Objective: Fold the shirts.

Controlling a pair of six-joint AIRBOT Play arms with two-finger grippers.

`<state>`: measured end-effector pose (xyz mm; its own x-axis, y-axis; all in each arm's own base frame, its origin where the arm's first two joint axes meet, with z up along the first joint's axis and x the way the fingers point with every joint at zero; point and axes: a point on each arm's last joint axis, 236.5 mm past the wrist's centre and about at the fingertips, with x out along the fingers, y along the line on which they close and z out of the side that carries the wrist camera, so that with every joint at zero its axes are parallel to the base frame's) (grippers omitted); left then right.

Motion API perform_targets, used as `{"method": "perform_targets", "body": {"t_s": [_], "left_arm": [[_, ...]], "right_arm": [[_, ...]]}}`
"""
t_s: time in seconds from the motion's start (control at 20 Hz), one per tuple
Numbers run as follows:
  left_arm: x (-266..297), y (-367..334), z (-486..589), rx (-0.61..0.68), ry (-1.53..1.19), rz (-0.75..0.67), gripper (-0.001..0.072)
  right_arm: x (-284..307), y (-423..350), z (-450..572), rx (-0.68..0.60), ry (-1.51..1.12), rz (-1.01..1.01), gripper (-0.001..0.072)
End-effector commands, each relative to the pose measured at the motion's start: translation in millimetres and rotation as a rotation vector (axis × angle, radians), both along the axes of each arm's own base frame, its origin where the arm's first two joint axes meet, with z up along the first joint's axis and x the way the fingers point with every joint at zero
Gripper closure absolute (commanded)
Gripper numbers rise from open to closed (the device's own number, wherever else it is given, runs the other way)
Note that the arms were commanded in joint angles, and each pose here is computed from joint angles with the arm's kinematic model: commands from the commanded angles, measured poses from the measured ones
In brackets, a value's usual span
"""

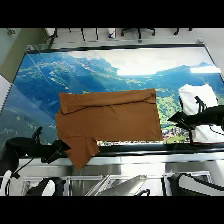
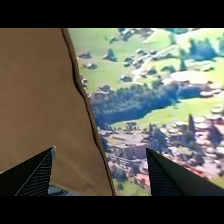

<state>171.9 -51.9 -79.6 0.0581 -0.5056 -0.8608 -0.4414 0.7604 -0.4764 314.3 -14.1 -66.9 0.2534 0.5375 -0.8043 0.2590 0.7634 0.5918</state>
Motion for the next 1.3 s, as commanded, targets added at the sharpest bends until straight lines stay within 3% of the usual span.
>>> {"method": "perform_targets", "body": {"t_s": [0.0,0.7,1.05,1.25], "left_arm": [[9.6,-6.7,-9.8,-0.042,-0.021,0.058,0.0011],[9.0,9.3,-31.5,-0.05,0.198,-0.064,0.0012],[33.4,45.6,-0.2,0.063,0.043,-0.008,0.0013],[14.2,35.4,-20.8,0.03,0.094,0.023,0.0013]], "right_arm": [[-3.4,8.3,-0.7,0.014,-0.001,0.029,0.0064],[-18.8,17.9,-8.2,0.043,0.032,0.059,0.0064],[-20.2,16.4,-11.6,0.033,0.036,0.056,0.0065],[-21.9,16.3,-16.7,0.026,0.034,0.053,0.0065]]}}
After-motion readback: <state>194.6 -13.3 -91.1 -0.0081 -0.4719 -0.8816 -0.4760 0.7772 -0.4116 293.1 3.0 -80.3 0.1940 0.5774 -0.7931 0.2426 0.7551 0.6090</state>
